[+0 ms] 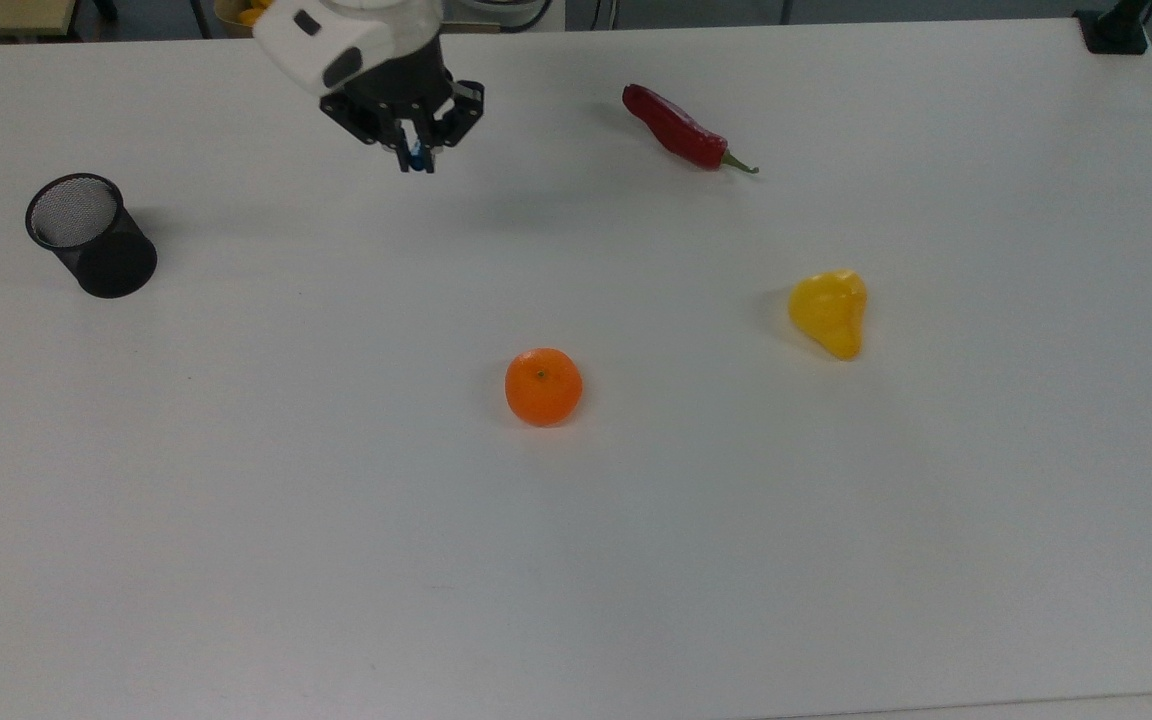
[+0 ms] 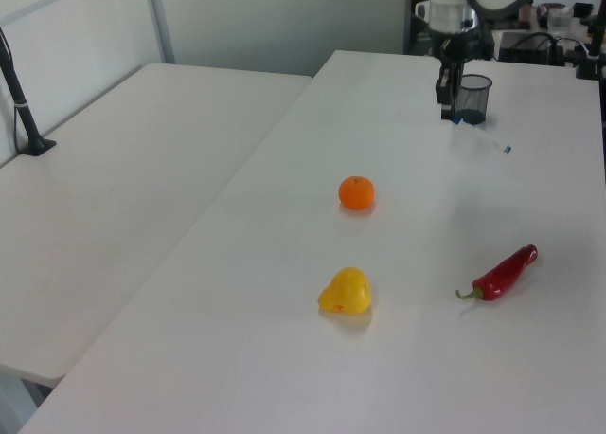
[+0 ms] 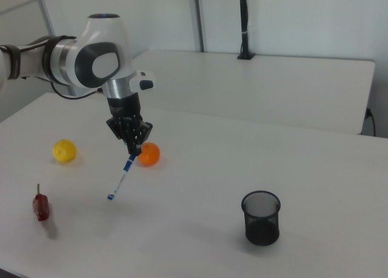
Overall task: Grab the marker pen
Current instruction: 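Carry the marker across the table toward the red chili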
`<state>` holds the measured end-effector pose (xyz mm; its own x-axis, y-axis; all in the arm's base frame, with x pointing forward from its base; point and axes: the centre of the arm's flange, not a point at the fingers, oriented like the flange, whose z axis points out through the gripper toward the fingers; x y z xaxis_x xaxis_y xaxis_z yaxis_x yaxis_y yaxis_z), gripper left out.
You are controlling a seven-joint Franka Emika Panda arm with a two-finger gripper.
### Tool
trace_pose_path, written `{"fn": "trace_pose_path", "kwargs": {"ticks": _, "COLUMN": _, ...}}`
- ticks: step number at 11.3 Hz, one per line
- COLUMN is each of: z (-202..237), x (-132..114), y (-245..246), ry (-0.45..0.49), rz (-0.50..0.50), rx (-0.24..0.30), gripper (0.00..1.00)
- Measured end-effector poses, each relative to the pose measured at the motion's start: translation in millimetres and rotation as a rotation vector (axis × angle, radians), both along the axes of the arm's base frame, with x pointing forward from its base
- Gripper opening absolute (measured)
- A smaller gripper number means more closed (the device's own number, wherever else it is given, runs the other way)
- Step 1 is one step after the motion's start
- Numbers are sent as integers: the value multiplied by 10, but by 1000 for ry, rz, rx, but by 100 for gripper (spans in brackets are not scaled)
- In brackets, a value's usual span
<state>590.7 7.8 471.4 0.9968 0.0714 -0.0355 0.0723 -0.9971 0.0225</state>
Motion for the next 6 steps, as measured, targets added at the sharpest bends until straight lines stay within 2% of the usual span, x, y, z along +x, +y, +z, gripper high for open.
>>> {"fn": "trace_pose_path", "kwargs": {"ticks": 4, "z": -683, "x": 29, "y": 717, "ry": 121, "rz": 109, "rx": 34, "gripper": 18}}
{"fn": "trace_pose_path", "kwargs": {"ticks": 6, "z": -881, "x": 17, "y": 929, "ry": 156, "rz": 141, "rx": 39, "gripper": 18}}
